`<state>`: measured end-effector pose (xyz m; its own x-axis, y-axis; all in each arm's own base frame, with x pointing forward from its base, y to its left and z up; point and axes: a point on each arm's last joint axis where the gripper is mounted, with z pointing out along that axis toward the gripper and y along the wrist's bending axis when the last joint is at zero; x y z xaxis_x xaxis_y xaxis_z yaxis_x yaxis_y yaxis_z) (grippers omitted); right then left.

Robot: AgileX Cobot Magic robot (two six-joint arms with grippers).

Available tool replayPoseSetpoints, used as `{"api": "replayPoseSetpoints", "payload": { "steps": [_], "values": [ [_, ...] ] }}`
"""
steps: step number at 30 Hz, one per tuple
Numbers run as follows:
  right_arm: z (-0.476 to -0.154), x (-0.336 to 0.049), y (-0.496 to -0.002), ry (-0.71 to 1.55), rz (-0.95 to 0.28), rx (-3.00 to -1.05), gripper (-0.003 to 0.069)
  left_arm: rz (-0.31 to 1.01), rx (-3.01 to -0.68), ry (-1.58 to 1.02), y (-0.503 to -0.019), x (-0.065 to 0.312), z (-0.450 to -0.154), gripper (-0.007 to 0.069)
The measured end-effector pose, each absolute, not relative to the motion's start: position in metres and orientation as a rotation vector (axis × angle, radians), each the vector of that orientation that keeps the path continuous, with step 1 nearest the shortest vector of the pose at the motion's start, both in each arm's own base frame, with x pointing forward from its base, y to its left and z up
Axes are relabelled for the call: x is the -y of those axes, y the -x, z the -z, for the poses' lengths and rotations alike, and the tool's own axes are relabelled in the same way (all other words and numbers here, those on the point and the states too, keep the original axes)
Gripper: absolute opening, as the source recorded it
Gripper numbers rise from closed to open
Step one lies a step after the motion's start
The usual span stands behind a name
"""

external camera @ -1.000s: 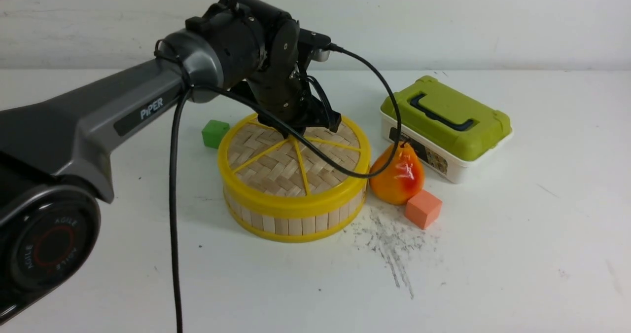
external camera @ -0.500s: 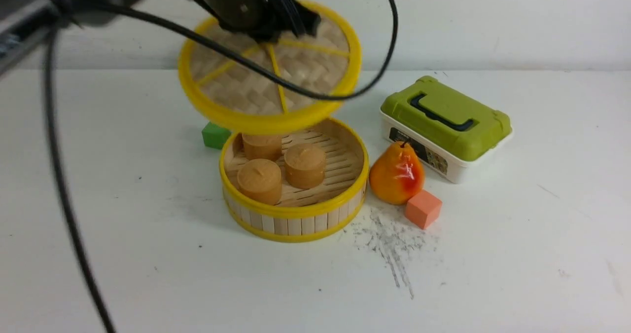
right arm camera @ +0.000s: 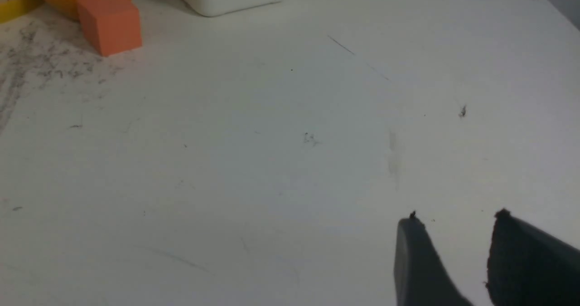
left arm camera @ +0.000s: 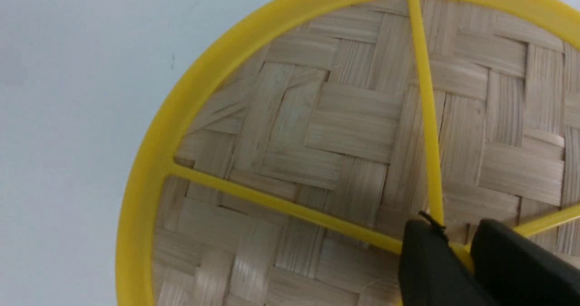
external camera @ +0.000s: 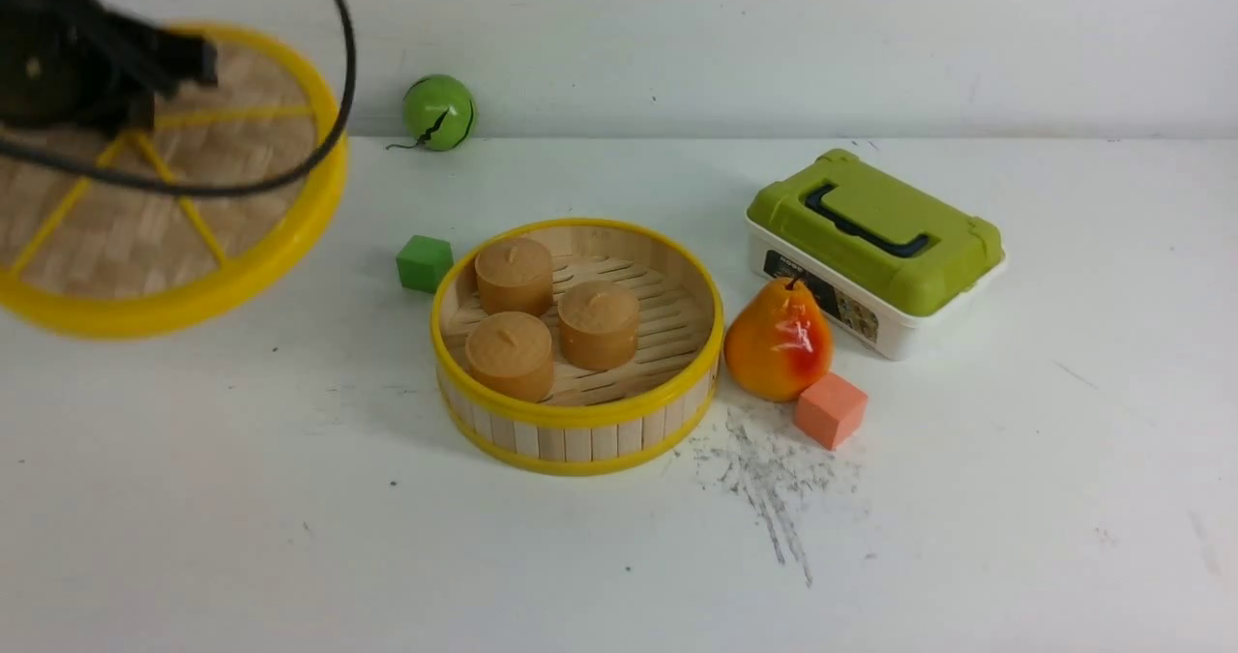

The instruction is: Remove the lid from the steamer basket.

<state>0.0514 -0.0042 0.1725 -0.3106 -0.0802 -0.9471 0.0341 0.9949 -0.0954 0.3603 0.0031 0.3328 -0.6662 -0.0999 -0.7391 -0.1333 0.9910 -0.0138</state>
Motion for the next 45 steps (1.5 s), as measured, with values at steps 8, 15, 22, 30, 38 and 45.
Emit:
{"api": "replayPoseSetpoints", "payload": {
  "steps": [8,15,22,30,38,45],
  "values": [
    [-0.173,0.004,-0.051,0.033,0.114,-1.883,0.0240,0.019,-2.416,0.265,-0.392,-0.008,-0.240,0.0104],
    [-0.173,0.004,-0.051,0.033,0.114,-1.883,0.0240,0.055,-2.407,0.290,-0.406,-0.007,-0.214,0.0104],
    [-0.173,0.004,-0.051,0.033,0.114,-1.883,0.0240,0.053,-2.383,0.266,-0.407,-0.006,-0.217,0.0258],
    [-0.173,0.004,-0.051,0.033,0.114,-1.883,0.0240,0.063,-2.237,0.255,-0.367,-0.006,-0.306,0.0124],
    [-0.173,0.004,-0.051,0.033,0.114,-1.883,0.0240,0.129,-1.769,0.174,-0.237,-0.002,-0.447,-0.0013],
    [-0.173,0.004,-0.051,0.033,0.114,-1.883,0.0240,0.171,-1.653,0.086,-0.145,0.005,-0.419,-0.0013]
  ]
}}
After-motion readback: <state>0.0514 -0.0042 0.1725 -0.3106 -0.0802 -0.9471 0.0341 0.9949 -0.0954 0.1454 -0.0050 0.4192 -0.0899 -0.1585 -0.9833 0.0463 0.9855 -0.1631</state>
